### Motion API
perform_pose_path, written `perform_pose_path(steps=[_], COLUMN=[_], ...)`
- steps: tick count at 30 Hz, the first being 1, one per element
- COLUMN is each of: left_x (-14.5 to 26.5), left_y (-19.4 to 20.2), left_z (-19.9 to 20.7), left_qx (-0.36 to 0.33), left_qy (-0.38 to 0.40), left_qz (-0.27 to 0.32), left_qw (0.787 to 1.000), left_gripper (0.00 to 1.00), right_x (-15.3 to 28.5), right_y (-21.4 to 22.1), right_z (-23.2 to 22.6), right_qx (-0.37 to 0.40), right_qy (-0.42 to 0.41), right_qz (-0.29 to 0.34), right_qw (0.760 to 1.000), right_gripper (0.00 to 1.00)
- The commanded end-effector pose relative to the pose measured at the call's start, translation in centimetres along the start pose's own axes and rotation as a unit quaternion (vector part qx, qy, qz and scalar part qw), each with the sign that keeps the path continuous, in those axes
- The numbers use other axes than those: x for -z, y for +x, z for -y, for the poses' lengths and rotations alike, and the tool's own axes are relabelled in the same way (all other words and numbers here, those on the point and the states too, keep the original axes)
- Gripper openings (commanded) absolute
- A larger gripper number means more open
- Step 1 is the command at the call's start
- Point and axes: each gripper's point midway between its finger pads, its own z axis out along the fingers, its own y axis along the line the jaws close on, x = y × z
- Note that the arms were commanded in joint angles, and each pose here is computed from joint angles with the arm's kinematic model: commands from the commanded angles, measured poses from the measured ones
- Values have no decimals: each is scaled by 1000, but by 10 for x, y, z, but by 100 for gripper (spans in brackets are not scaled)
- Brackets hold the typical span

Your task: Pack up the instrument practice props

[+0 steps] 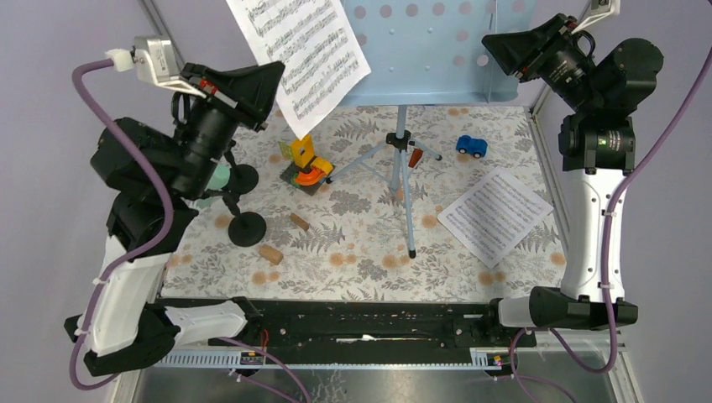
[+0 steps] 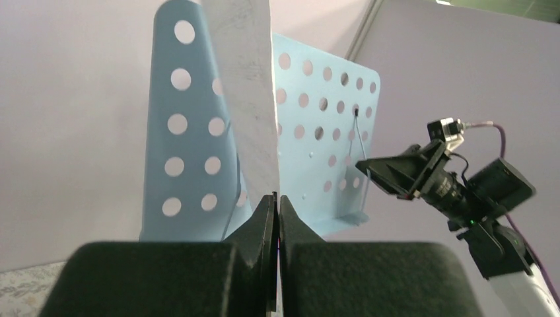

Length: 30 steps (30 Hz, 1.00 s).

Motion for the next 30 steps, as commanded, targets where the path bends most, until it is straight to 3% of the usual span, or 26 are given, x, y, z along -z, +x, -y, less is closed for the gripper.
perform_pose_path(steps=[1,4,13,21,30], left_x=[11,17,50,72,82], left_y=[32,40,55,92,123], left_z=[8,15,41,30,26], left_qx=[12,12,-10,-17,-29], left_qy=[35,56,147,148,161], left_qz=[-60,-87,-158,-219,-280], left_qw=[998,995,976,964,946], left_gripper=[0,0,0,0,0], right_x=[18,27,74,102,108], right_y=[-20,-22,0,93,151], right_z=[-30,-29,-35,-63,-60], right_qx=[50,67,109,-12,-98], right_qy=[-9,14,71,-35,-150], right_qz=[42,50,52,-71,-88], right_qw=[998,996,990,997,980], right_gripper=[59,75,88,95,100])
